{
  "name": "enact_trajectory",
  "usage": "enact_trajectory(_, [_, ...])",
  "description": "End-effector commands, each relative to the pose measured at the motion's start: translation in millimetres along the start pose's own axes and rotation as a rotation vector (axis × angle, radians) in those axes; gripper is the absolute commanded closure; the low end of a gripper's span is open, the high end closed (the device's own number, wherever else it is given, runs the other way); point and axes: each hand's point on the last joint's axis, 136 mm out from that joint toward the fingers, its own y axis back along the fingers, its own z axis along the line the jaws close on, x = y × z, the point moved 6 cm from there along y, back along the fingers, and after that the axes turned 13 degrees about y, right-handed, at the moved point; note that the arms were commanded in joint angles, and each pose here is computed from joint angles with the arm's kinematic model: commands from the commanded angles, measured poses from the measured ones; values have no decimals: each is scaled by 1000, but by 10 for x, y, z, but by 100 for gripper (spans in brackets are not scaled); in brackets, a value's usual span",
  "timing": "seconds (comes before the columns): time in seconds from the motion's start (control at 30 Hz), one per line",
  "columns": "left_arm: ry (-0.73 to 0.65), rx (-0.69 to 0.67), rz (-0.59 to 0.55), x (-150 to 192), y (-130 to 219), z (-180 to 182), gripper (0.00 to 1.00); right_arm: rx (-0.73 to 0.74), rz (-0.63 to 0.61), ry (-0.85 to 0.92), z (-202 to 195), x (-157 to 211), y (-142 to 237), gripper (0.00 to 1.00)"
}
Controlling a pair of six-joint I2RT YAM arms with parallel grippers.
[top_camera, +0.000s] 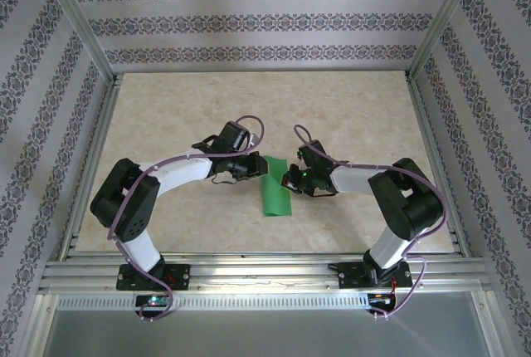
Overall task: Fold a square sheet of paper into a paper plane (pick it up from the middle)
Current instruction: Hold the square sheet of paper at the center of the table, then first fold the square sheet of paper in half at the center of the table.
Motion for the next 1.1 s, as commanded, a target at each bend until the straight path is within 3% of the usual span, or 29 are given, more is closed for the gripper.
enact_trajectory(0.0, [-28,172,39,-38,-58,-203,92,188,96,-73,-371,316,-67,100])
enact_trajectory(0.17, [-2,191,68,-36,-191,-117,100,189,98,-68,-365,320,-79,100])
enact_trajectory(0.6, [30,74,84,23,-404,287,100,196,108,-61,-378,351,-89,100])
enact_trajectory(0.93, [1,-113,99,182,-505,825,100,229,131,-59,-442,413,-125,100])
enact_trajectory(1.07, [-23,-109,85,146,-427,720,100,237,132,-55,-452,423,-125,100])
